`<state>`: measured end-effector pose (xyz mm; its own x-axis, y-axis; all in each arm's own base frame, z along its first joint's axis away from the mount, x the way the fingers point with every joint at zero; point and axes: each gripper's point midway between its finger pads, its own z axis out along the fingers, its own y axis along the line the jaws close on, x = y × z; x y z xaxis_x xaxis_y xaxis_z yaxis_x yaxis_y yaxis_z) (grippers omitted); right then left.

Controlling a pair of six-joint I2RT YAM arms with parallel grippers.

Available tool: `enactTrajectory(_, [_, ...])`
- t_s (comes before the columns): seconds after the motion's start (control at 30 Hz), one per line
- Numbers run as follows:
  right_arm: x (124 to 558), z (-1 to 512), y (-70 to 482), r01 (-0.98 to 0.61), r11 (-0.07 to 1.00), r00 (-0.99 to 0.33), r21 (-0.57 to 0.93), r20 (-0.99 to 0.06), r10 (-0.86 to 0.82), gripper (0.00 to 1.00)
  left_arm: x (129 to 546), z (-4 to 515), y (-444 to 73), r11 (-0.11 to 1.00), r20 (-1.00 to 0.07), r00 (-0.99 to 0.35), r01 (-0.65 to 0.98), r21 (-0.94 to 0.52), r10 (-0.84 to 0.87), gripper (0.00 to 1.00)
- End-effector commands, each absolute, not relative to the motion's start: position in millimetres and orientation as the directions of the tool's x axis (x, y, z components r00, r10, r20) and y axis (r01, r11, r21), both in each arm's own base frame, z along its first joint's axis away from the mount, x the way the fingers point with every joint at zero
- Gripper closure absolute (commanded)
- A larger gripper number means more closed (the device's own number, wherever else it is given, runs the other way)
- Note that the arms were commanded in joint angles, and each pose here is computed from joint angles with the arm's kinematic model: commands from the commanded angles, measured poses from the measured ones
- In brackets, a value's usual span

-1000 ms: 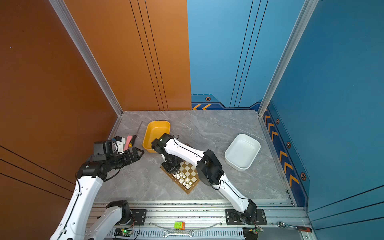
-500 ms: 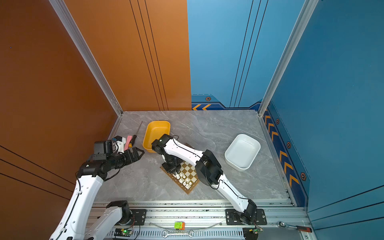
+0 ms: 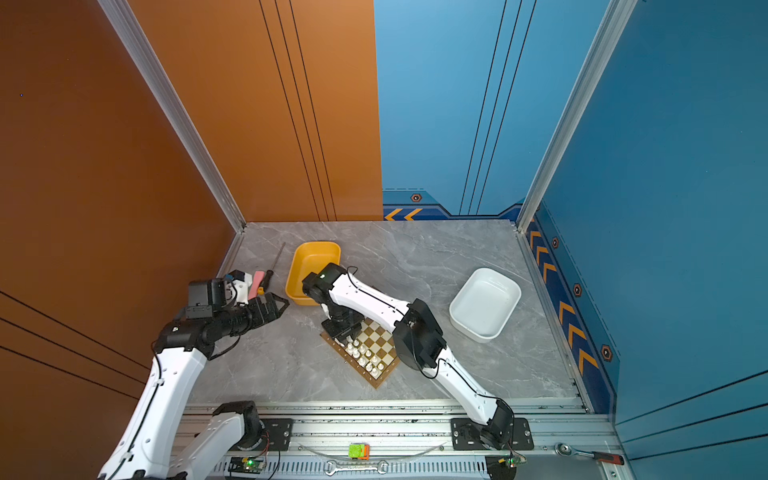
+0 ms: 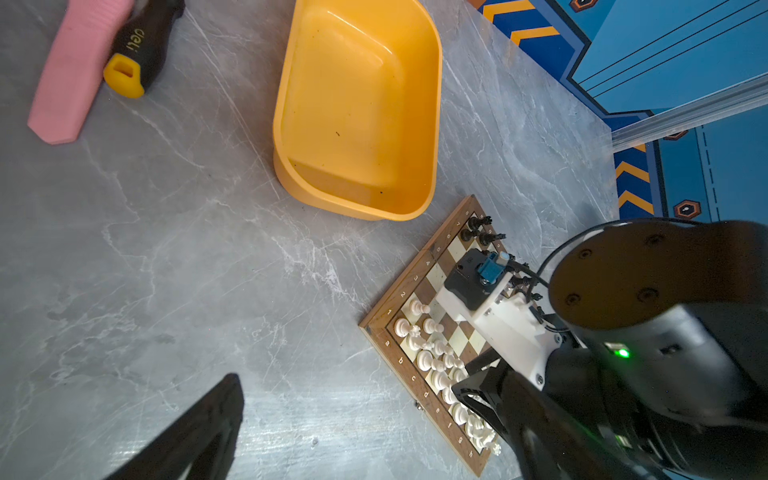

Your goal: Set up the chess pieces on the board

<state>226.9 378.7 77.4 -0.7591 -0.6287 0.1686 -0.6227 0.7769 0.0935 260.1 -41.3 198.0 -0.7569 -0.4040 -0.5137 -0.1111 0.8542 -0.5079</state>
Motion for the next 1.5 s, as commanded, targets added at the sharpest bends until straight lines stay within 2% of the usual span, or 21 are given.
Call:
enactTrajectory(0.0, [229.5, 83.8, 376.6, -0.629, 0.771, -0.754, 0.098, 0.165, -0.636, 0.67, 263.0, 211.0, -42.5, 0.853, -0.536, -0.747, -0.079, -0.516, -0.394, 0.02])
enactTrajectory(0.13, [229.9, 103.5, 381.0, -0.638, 0.759, -0.75, 0.134, 0.114, -0.651, 0.6, 264.6, 214.0, -39.5, 0.858, -0.545, -0.738, -0.086, -0.507, -0.397, 0.02])
enactTrajectory(0.17, [230.0, 109.7, 381.7, -0.639, 0.754, -0.749, 0.151, 0.102, -0.655, 0.57, 265.2, 215.1, -38.9, 0.859, -0.549, -0.736, -0.087, -0.504, -0.396, 0.02])
enactTrajectory(0.23, [231.1, 129.4, 383.1, -0.647, 0.74, -0.745, 0.184, 0.053, -0.665, 0.41, 267.0, 218.3, -36.3, 0.863, -0.559, -0.727, -0.092, -0.496, -0.399, 0.02])
enactTrajectory(0.27, [234.0, 137.2, 382.6, -0.655, 0.733, -0.743, 0.183, 0.026, -0.669, 0.36, 268.2, 218.7, -34.7, 0.866, -0.564, -0.722, -0.097, -0.49, -0.4, 0.02])
enactTrajectory(0.4, [246.1, 192.0, 375.4, -0.681, 0.702, -0.731, 0.209, -0.138, -0.669, 0.24, 275.0, 219.4, -18.4, 0.891, -0.61, -0.681, -0.144, -0.431, -0.405, 0.02])
enactTrajectory(0.43, [248.5, 207.6, 372.6, -0.691, 0.69, -0.723, 0.216, -0.187, -0.665, 0.01, 277.8, 221.4, -13.5, 0.899, -0.63, -0.665, -0.152, -0.411, -0.401, 0.02])
enactTrajectory(0.57, [264.1, 245.3, 334.1, -0.712, 0.695, -0.685, 0.097, -0.316, -0.657, 0.0, 290.4, 236.8, 4.8, 0.925, -0.705, -0.603, -0.182, -0.333, -0.372, 0.02])
enactTrajectory(0.73, [296.7, 268.6, 252.4, -0.577, 0.814, -0.717, -0.068, -0.436, -0.544, 0.0, 310.1, 243.4, 22.6, 0.954, -0.786, -0.541, -0.201, -0.223, -0.298, 0.02])
enactTrajectory(0.87, [319.0, 261.1, 186.6, -0.398, 0.917, -0.769, -0.023, -0.537, -0.347, 0.0, 327.8, 239.4, 41.1, 0.96, -0.879, -0.42, -0.249, -0.126, -0.224, 0.02])
enactTrajectory(0.97, [332.9, 254.0, 140.4, -0.256, 0.966, -0.745, -0.039, -0.628, -0.223, 0.0, 340.9, 238.4, 43.7, 0.968, -0.943, -0.292, -0.23, -0.095, -0.162, 0.02])
enactTrajectory(1.03, [336.6, 250.4, 109.6, -0.17, 0.985, -0.724, -0.017, -0.676, -0.137, 0.0, 345.7, 234.0, 46.3, 0.965, -0.954, -0.256, -0.246, -0.091, -0.155, 0.02])
enactTrajectory(1.13, [331.7, 247.9, 76.9, -0.129, 0.992, -0.656, -0.001, -0.75, -0.086, 0.0, 356.1, 218.0, 44.8, 0.966, -0.943, -0.301, -0.252, -0.065, -0.142, 0.02])
enactTrajectory(1.27, [321.0, 247.7, 47.3, -0.07, 0.995, -0.554, -0.071, -0.827, -0.098, 0.0, 368.9, 197.7, 38.3, 0.97, -0.936, -0.34, -0.244, -0.01, -0.095, 0.02])
enactTrajectory(1.47, [328.6, 214.4, 30.5, -0.002, 0.998, -0.555, -0.062, -0.83, -0.053, 0.0, 370.8, 157.7, 36.6, 0.972, -0.908, -0.415, -0.229, 0.051, -0.05, 0.02])
